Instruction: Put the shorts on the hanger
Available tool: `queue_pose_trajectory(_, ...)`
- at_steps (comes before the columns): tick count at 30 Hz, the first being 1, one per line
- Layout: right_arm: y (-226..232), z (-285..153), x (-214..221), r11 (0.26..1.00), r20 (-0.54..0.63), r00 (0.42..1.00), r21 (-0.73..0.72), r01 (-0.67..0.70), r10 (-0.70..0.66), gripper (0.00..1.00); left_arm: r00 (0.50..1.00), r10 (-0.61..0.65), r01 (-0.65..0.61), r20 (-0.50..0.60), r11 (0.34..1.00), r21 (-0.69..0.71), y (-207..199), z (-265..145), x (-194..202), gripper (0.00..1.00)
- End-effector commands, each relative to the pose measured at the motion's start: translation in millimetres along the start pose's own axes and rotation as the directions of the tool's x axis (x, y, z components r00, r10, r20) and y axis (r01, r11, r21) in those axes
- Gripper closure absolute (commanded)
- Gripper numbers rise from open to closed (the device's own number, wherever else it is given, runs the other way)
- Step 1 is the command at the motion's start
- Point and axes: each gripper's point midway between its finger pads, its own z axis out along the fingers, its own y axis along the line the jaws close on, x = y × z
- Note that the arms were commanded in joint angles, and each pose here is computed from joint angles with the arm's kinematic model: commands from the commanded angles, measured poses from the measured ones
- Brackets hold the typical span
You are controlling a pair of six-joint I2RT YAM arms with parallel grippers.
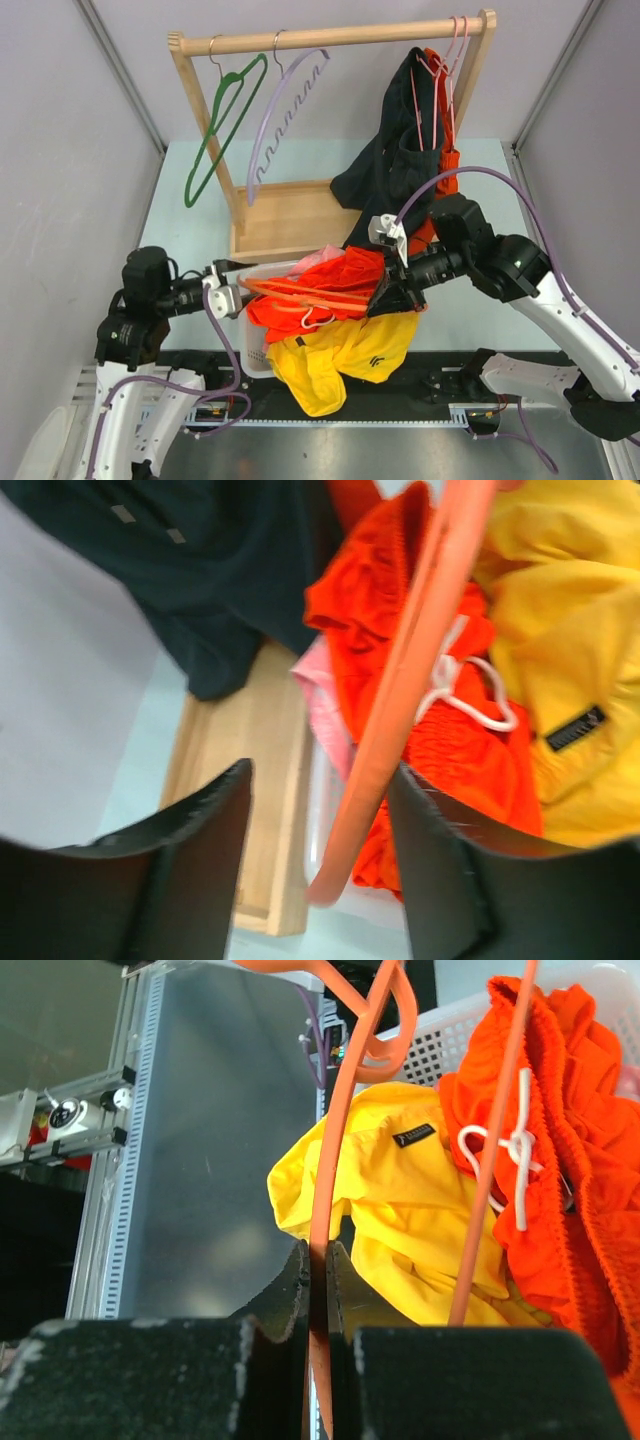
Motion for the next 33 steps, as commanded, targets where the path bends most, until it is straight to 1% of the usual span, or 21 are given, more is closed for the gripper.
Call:
queue_pose_trajectory(1,9.9,2.5,-16.2,0.994,0.031,0.995,-0.064,0.092,-0.09,1.0,0.998,0.045,-0.053,0.049,0.981,0.187,-35.4,9.1,-0.3,0.44)
queue_pose_trajectory(5,8.1,6.2,-20.4,0.994,0.031,0.996,-0.074,0.085,-0.083,1.0,0.997,0.049,-0.061,0.06,0.972,0.228,-41.1,13.2,-0.4,0.54)
queue_pose_trajectory(7,1.6,7.5,-20.7,0.994,0.026,0.995,-0.042,0.096,-0.095,1.0,0.998,0.04,-0.052,0.056,0.973,0.224,-37.7,14.3,-1.7,0.74)
queue_pose_trajectory(8,-1.6,8.1,-21.7,0.994,0.023,0.994,-0.024,0.109,-0.108,0.97,0.999,0.011,-0.021,0.045,0.973,0.228,-35.3,14.5,-3.2,0.85)
queue_pose_trajectory(9,-5.5,8.0,-24.0,0.991,0.024,0.991,-0.003,0.13,-0.13,0.84,0.999,-0.011,0.002,0.038,0.973,0.232,-34.3,15.0,-3.8,0.98)
queue_pose_trajectory(10,-15.8,7.3,-28.3,0.987,0.025,0.988,0.06,0.152,-0.154,0.66,0.998,-0.061,0.054,0.022,0.971,0.232,-33.9,14.9,-4.3,1.0)
queue_pose_trajectory(11,-20.8,5.5,-35.9,0.979,0.034,0.983,0.103,0.177,-0.181,0.46,0.997,-0.079,0.072,0.02,0.972,0.225,-29.5,16.0,-7.0,1.0)
queue_pose_trajectory(14,-38.6,2.5,-56.1,0.936,0.048,0.956,0.226,0.271,-0.289,0.28,0.99,-0.137,0.129,0.02,0.965,0.228,-29.4,16.3,-10.8,1.0)
queue_pose_trajectory(15,-42.0,2.5,-63.8,0.92,0.049,0.945,0.249,0.301,-0.323,0.27,0.989,-0.143,0.134,0.026,0.966,0.221,-26.9,17.6,-12.2,1.0)
queue_pose_trajectory(16,-47.2,4.4,-68.3,0.894,0.028,0.925,0.269,0.359,-0.38,0.26,0.986,-0.166,0.157,0.023,0.963,0.22,-26.7,17.9,-13.0,1.0)
queue_pose_trajectory(18,-54.2,13.3,-76.0,0.874,-0.003,0.909,0.273,0.402,-0.417,0.27,0.985,-0.171,0.161,0.029,0.962,0.22,-24.7,19.6,-14.8,1.0)
queue_pose_trajectory(19,-54.2,19.3,-75.5,0.862,-0.028,0.896,0.261,0.434,-0.442,0.27,0.981,-0.194,0.185,0.023,0.959,0.216,-23.5,20.4,-15.5,1.0)
queue_pose_trajectory(20,-55.7,23.6,-76.6,0.858,-0.041,0.891,0.253,0.447,-0.452,0.28,0.98,-0.201,0.194,0.012,0.96,0.202,-19.6,20.9,-15.1,1.0)
queue_pose_trajectory(22,-60.4,36.2,-81.2,0.843,-0.07,0.875,0.242,0.48,-0.479,0.3,0.975,-0.223,0.221,-0.012,0.951,0.215,-19.3,23.0,-12.0,1.0)
queue_pose_trajectory(24,-62.4,51.0,-80.9,0.823,-0.101,0.849,0.213,0.527,-0.518,0.33,0.972,-0.232,0.233,-0.028,0.947,0.223,-17.9,24.5,-10.9,1.0)
queue_pose_trajectory(25,-63.5,55.2,-80.4,0.819,-0.109,0.844,0.202,0.536,-0.525,0.38,0.97,-0.24,0.242,-0.039,0.944,0.224,-17.8,25.2,-9.3,1.0)
queue_pose_trajectory(27,-63.3,62.7,-80.2,0.813,-0.117,0.832,0.179,0.555,-0.542,0.44,0.97,-0.238,0.243,-0.048,0.946,0.215,-15.9,25.7,-8.4,1.0)
queue_pose_trajectory(28,-65.8,67.7,-79.2,0.816,-0.126,0.833,0.168,0.553,-0.539,0.49,0.969,-0.241,0.246,-0.05,0.946,0.213,-15.2,26.2,-8.3,1.0)
queue_pose_trajectory(30,-66.2,71.1,-77.9,0.816,-0.134,0.829,0.149,0.559,-0.543,0.57,0.968,-0.244,0.251,-0.059,0.948,0.196,-12.8,27.0,-6.5,1.0)
queue_pose_trajectory(32,-64.3,71.5,-74.7,0.818,-0.142,0.827,0.128,0.561,-0.544,0.81,0.963,-0.263,0.271,-0.066,0.943,0.193,-12.1,28.1,-6.0,1.0)
queue_pose_trajectory(33,-63.1,70.4,-73.5,0.819,-0.144,0.826,0.123,0.561,-0.545,0.96,0.961,-0.267,0.275,-0.07,0.943,0.189,-11.6,27.9,-5.9,0.99)
